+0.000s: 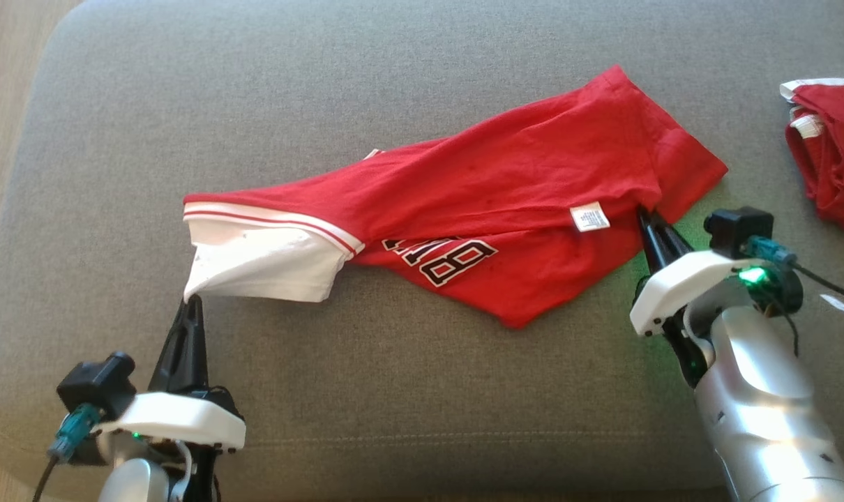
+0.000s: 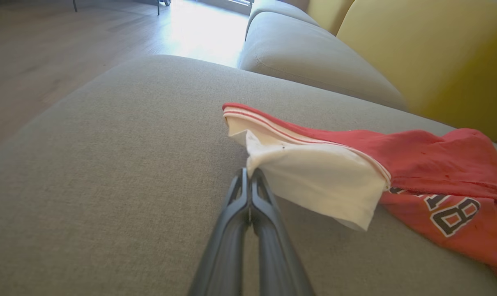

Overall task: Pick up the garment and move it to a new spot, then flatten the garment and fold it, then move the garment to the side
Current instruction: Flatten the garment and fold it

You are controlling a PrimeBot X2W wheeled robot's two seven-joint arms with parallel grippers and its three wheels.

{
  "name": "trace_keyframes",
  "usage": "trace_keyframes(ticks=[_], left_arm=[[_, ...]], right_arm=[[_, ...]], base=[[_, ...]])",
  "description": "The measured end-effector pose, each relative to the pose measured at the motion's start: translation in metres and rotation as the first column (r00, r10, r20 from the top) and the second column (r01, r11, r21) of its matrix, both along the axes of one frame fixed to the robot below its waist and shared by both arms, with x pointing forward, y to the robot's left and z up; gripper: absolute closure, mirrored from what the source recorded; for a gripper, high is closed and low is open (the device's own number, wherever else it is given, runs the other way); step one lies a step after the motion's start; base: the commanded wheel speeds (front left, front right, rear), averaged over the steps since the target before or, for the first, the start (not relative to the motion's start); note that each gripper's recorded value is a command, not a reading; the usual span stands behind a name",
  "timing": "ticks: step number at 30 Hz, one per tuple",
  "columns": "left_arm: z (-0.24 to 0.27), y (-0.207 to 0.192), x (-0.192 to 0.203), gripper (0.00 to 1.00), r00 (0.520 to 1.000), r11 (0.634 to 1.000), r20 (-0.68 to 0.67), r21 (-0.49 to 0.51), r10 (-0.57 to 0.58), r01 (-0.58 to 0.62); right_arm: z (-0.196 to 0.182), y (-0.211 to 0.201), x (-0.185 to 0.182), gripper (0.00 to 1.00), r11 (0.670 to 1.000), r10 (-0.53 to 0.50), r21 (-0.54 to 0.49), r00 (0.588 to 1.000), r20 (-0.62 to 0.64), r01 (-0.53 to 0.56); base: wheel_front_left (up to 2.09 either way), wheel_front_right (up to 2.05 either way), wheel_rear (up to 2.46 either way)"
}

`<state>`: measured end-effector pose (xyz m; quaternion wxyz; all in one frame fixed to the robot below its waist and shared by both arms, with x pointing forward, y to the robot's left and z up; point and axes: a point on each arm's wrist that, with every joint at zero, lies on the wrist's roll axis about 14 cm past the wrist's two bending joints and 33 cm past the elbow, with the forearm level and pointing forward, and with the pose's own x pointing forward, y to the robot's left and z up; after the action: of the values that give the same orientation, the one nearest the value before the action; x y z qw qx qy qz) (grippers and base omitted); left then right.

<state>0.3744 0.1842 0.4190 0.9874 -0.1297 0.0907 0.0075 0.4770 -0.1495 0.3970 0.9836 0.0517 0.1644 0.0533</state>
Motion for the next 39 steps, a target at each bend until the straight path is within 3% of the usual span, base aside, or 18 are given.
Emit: trace_keyframes(ticks=[3,7,9,14,22,27,33,39], left_arm=[[0.01,0.001,0.002,1.0,0.999,1.0,0.031,-0.017,0.01,-0.009],[0.038,0.01,0.009,1.0,0.99,0.989,0.122,-0.132,0.077,-0.061],[0.061,0.014,0.015,1.0,0.976,0.981,0.19,-0.181,0.103,-0.069],[0.132,0.007,0.041,1.0,0.919,0.981,0.386,-0.193,0.076,0.0],[0.267,-0.021,0.088,1.0,0.786,0.982,0.61,-0.067,-0.102,0.18],[0.299,-0.035,0.13,1.0,0.775,0.975,0.609,-0.014,-0.168,0.222],[0.322,-0.037,0.189,1.0,0.763,0.977,0.612,0.097,-0.208,0.188],[0.365,-0.038,0.238,1.0,0.673,0.969,0.699,0.218,-0.24,0.118]], right_arm=[[0.021,0.0,0.008,1.0,1.0,0.002,-0.002,0.998,0.07,-0.002],[0.058,-0.004,0.017,1.0,1.0,-0.016,0.008,0.983,0.183,0.015],[0.079,-0.007,0.02,1.0,1.0,-0.029,0.019,0.97,0.242,0.025],[0.133,-0.016,0.02,1.0,0.998,-0.058,0.037,0.923,0.381,0.048],[0.235,-0.022,0.038,1.0,0.998,-0.041,-0.019,0.824,0.566,0.063],[0.286,-0.023,0.068,1.0,0.995,-0.023,-0.061,0.787,0.616,0.077],[0.321,-0.024,0.115,1.0,0.985,0.018,-0.141,0.761,0.648,0.097],[0.342,-0.02,0.161,1.0,0.96,0.087,-0.252,0.719,0.69,0.126]], base=[[0.0,0.0,0.0],[0.0,0.0,0.0],[0.0,0.0,0.0],[0.0,0.0,0.0],[0.0,0.0,0.0],[0.0,0.0,0.0],[0.0,0.0,0.0],[0.0,0.0,0.0]])
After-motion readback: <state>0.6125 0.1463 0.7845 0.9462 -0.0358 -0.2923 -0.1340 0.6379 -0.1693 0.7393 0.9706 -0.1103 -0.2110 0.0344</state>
